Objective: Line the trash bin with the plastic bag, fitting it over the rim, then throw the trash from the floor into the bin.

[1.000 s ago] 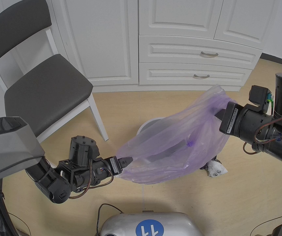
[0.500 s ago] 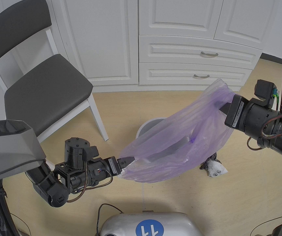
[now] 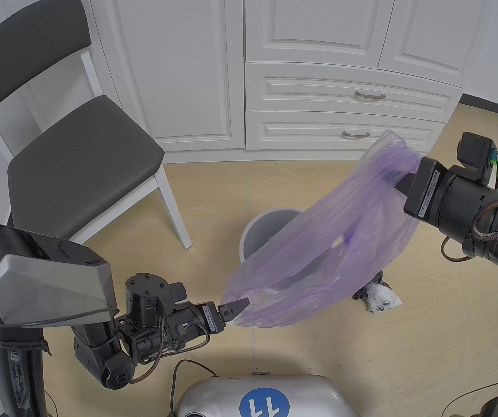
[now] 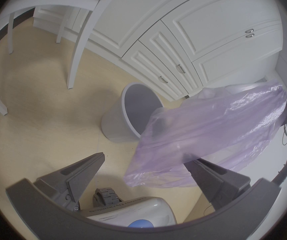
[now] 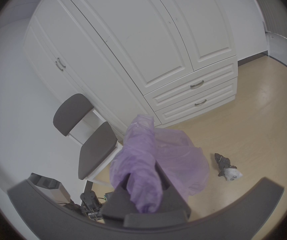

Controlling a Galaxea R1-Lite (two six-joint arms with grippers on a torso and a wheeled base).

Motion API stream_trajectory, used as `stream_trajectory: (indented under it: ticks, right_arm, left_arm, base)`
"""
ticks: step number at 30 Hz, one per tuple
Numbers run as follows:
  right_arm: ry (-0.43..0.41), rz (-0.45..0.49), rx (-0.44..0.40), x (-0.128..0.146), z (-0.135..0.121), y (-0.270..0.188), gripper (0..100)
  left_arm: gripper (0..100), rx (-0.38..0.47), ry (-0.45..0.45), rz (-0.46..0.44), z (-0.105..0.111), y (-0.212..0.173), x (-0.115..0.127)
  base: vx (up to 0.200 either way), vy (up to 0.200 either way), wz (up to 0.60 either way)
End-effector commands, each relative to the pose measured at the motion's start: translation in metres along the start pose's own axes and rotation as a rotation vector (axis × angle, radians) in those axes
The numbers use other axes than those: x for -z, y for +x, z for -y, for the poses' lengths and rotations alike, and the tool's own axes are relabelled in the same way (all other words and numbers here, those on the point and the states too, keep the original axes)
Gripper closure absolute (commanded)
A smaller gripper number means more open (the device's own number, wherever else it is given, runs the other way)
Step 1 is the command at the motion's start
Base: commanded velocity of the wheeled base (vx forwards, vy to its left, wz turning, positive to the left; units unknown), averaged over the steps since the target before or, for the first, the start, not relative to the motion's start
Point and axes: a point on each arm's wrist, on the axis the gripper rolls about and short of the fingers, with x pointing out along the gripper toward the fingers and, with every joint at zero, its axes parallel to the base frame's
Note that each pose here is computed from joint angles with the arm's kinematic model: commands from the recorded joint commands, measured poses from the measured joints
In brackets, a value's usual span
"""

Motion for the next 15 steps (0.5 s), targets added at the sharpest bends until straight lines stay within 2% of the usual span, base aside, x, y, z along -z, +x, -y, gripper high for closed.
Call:
stream_trajectory:
  ticks: [1,8,11,15]
  right_arm:
    - [0.013,0.017,-0.019,-0.005,-0.003,-0.005,100]
    - [0.064,0.015,-0.045,-0.007,-0.01,-0.005,100]
    - [0.099,0.01,-0.069,-0.008,-0.016,-0.008,100]
    - [0.123,-0.002,-0.082,-0.011,-0.02,-0.013,100]
  left_arm:
    - [0,-0.016,-0.002,-0.031,-0.006,0.007,0.01]
    - [0,0.03,0.016,-0.012,-0.001,0.013,0.015]
    - [0,0.041,0.063,-0.011,-0.001,0.017,0.019]
    - [0,0.056,0.08,-0.01,0.003,0.025,0.023]
  base:
    - [0.0,0.0,0.0]
    - [0.0,0.0,0.0]
    - [0.0,0.0,0.0]
    - [0.0,0.0,0.0]
